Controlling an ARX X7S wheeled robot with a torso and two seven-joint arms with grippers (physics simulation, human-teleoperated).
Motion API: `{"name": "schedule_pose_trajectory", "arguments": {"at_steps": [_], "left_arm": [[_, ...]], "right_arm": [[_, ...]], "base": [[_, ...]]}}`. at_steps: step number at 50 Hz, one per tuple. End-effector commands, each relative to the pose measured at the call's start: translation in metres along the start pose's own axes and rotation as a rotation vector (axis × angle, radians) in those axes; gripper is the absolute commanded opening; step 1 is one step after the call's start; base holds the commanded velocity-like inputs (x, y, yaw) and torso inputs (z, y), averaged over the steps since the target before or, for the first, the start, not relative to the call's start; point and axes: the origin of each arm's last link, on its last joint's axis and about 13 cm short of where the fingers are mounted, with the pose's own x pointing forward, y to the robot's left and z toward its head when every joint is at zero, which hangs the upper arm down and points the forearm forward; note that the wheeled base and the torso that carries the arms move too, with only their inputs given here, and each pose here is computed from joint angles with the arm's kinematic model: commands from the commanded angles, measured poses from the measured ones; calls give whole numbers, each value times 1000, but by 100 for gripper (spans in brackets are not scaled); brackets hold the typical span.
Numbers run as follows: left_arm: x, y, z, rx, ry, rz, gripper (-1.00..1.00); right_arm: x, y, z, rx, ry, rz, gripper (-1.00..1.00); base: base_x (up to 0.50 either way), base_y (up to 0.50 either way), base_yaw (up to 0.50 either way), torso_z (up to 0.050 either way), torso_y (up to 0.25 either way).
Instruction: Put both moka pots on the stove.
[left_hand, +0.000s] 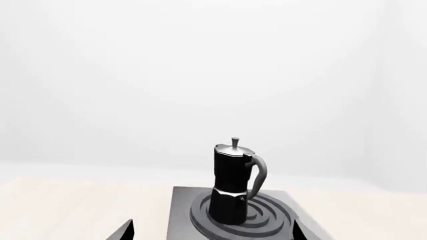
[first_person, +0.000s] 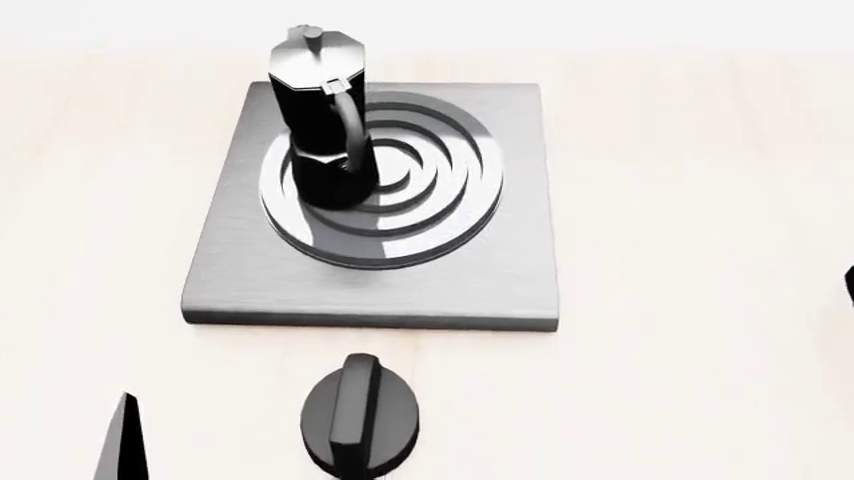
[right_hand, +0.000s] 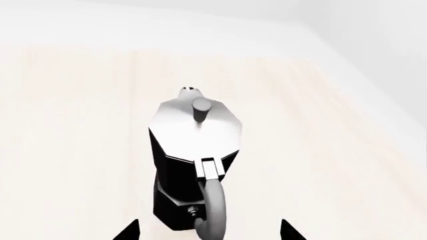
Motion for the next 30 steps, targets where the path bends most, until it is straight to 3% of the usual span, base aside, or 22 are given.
{"name": "schedule_pose_trajectory", "arguments": {"at_steps": [1, 15, 18, 30], "left_arm": [[0, 0, 0, 1, 0, 1, 100], [1, -1, -2, -1, 7, -4, 100], [1, -1, -2, -1, 9, -4, 100], [1, -1, -3, -3, 7, -4, 100]], "right_arm": [[-6, 2, 3, 8, -4, -9, 100], [4, 3, 0, 29, -60, -51, 100], [25, -5, -13, 40, -61, -49, 100], [43, 3, -31, 24, -24, -45, 100]], "base": [[0, 0, 0, 0, -111], [0, 0, 0, 0, -47], [0, 0, 0, 0, 0], [0, 0, 0, 0, 0]]}}
